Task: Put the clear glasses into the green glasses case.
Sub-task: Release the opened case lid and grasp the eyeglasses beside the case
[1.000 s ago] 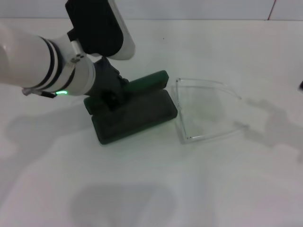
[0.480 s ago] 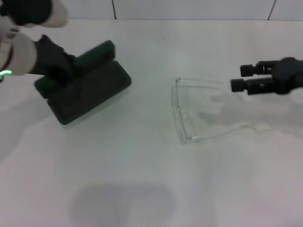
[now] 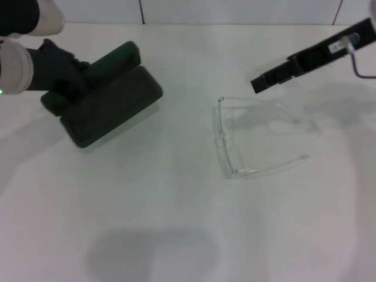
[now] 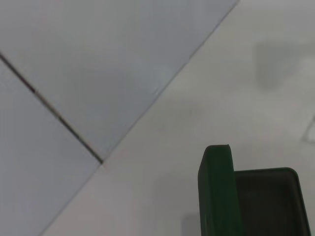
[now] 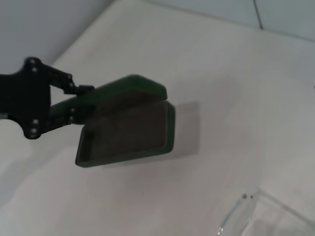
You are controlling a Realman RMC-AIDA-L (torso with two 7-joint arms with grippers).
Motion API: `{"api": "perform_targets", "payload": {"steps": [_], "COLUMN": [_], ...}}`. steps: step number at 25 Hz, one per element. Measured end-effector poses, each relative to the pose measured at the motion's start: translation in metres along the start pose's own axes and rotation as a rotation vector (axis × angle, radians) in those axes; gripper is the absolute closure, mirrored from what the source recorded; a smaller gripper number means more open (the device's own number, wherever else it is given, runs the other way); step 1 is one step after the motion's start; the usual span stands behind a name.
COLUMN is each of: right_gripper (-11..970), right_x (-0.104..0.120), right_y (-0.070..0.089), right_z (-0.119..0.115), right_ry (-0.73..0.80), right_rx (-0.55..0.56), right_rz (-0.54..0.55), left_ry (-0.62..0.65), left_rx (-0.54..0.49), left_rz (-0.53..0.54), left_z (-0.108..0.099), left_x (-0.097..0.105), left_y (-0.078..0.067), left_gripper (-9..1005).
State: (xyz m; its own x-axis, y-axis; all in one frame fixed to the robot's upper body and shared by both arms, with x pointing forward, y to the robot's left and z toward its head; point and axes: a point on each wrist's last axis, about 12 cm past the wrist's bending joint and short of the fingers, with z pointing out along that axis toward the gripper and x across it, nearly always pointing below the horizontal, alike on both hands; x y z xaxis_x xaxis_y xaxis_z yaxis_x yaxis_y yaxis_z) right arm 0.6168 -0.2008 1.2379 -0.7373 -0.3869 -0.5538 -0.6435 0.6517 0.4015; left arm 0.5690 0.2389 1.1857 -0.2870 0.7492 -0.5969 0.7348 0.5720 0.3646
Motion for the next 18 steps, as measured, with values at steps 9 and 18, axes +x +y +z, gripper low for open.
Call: {"api": "perform_targets", "payload": {"steps": [9, 18], "right_gripper": [254, 280], "right_x": [-0.036, -0.041], "right_y": [0.013, 0.013], "right_z": [0.038, 0.068], "right_ry": [0.199, 0.252], "right_rx": [0.056, 0.119], "right_rz": [0.089, 0.130], "left_ry": [-0.043, -0.043], "left_rx": [0.002, 0.006], "left_rz": [-0.003, 0.011], "left_z": [0.004, 0.007], "left_x": [0.005, 0.002], "left_y": [0.004, 0.006], "left_gripper": [788, 787]}}
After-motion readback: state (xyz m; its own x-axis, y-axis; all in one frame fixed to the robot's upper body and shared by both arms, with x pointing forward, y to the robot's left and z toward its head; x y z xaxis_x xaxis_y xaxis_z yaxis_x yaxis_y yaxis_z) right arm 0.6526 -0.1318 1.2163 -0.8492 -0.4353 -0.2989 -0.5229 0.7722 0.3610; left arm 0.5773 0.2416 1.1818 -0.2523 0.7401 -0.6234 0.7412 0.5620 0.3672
